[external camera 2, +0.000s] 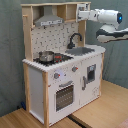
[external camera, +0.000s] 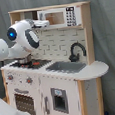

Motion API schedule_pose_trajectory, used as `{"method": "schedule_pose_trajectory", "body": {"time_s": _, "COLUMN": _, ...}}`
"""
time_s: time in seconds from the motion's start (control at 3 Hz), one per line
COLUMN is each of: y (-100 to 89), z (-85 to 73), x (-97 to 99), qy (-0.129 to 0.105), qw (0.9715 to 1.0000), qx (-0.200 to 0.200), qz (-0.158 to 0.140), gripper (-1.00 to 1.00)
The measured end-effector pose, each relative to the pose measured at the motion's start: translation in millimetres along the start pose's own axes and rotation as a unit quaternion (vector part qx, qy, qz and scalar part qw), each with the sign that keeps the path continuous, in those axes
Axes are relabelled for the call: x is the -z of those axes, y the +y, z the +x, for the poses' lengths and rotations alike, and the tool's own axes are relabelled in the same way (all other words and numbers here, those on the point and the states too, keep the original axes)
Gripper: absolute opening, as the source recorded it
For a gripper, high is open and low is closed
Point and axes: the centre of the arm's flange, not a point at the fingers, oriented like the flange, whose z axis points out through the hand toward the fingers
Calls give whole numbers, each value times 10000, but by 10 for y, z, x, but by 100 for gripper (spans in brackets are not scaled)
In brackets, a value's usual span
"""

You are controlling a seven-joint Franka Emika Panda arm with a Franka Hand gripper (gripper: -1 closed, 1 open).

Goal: Play with the kitchen

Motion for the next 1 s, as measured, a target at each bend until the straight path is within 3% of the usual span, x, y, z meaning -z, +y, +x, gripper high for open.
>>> {"method": "schedule_pose_trajectory", "body": {"time_s": 0.33, "y": 33, "z": 6, "x": 24, "qy": -2, "qw": 10000, "qx": 7, "qz": -34, "gripper": 100}}
{"method": "schedule_pose_trajectory", "body": {"time_s": 0.67, "y": 318, "z": -132, "x": 330, "qy": -296, "qw": 9989, "qx": 132, "qz": -353, "gripper": 100}}
{"method": "schedule_pose_trajectory", "body": {"time_s": 1.0, "y": 770, "z": -294, "x": 687, "qy": -694, "qw": 9939, "qx": 168, "qz": -841, "gripper": 100}}
